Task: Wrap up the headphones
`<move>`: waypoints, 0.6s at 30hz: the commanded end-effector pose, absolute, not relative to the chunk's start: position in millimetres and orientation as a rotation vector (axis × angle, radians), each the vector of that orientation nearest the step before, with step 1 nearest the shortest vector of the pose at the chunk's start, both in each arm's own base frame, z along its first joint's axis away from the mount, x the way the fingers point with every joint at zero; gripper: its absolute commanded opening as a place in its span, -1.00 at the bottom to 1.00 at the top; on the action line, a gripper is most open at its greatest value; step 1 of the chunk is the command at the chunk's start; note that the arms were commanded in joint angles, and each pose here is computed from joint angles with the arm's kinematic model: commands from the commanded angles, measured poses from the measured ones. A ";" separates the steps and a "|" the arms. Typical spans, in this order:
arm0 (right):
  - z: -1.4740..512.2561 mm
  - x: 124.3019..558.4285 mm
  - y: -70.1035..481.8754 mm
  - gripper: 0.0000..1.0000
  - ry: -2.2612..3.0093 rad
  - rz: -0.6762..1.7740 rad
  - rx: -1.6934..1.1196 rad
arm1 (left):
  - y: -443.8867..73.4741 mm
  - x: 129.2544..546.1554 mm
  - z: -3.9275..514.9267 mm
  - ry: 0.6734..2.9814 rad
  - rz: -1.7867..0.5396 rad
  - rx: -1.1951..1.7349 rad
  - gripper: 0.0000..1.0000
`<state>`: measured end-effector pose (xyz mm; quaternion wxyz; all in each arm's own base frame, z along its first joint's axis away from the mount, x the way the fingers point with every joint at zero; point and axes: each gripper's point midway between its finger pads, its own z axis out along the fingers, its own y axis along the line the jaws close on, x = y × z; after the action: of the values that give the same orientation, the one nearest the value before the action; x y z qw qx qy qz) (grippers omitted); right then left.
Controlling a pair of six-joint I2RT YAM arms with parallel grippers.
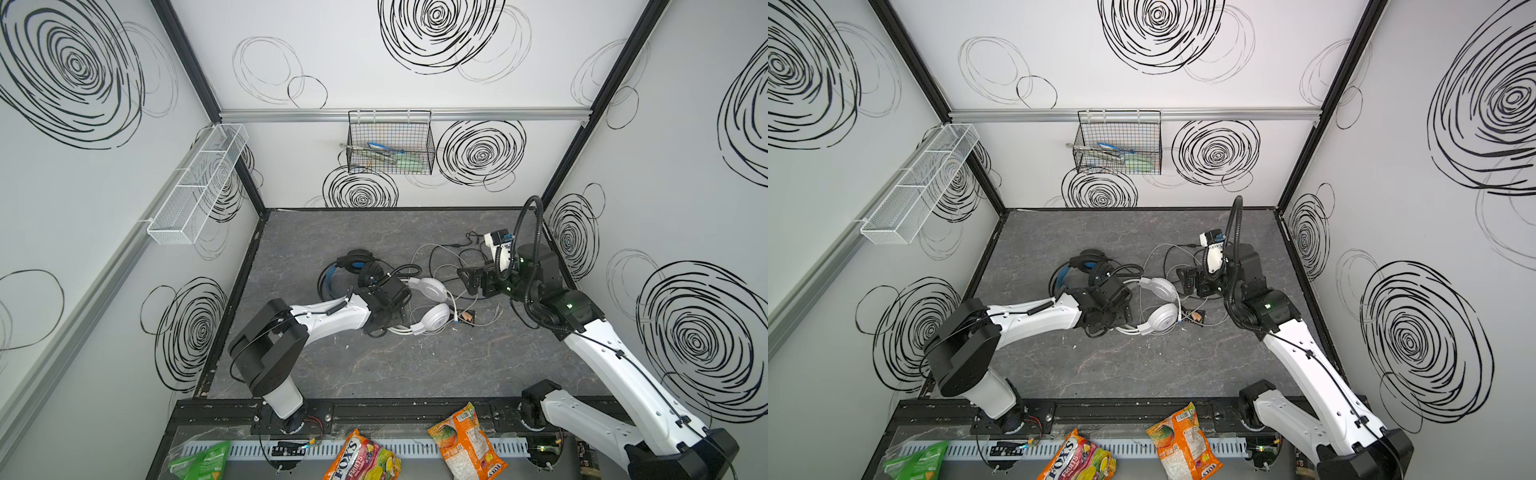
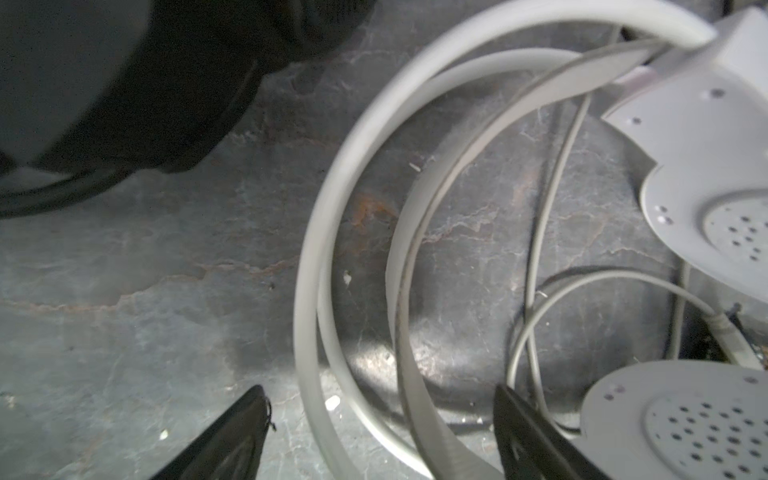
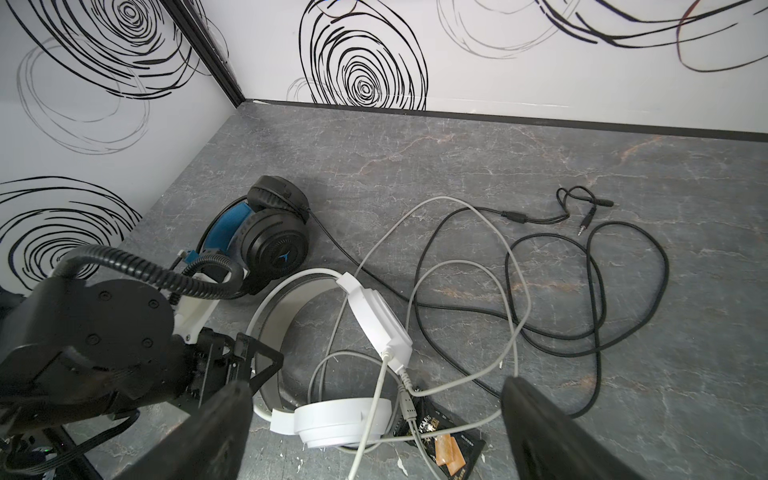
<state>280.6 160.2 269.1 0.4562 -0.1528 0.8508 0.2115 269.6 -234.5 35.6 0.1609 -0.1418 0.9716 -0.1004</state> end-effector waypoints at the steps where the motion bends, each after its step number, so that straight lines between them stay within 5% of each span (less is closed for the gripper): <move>1: 271.9 279.1 157.8 0.95 2.087 0.515 -0.371 | -234.8 282.1 32.2 2.749 -0.266 -0.474 0.68; 18: 274.4 283.7 150.4 0.95 2.083 0.448 -0.362 | -219.0 289.5 0.5 2.798 -0.045 -0.440 0.25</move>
<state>282.1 156.5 264.9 0.4566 -0.1503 0.8540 0.1991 291.6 -230.1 15.7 0.1669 -0.1518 0.9731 -0.0458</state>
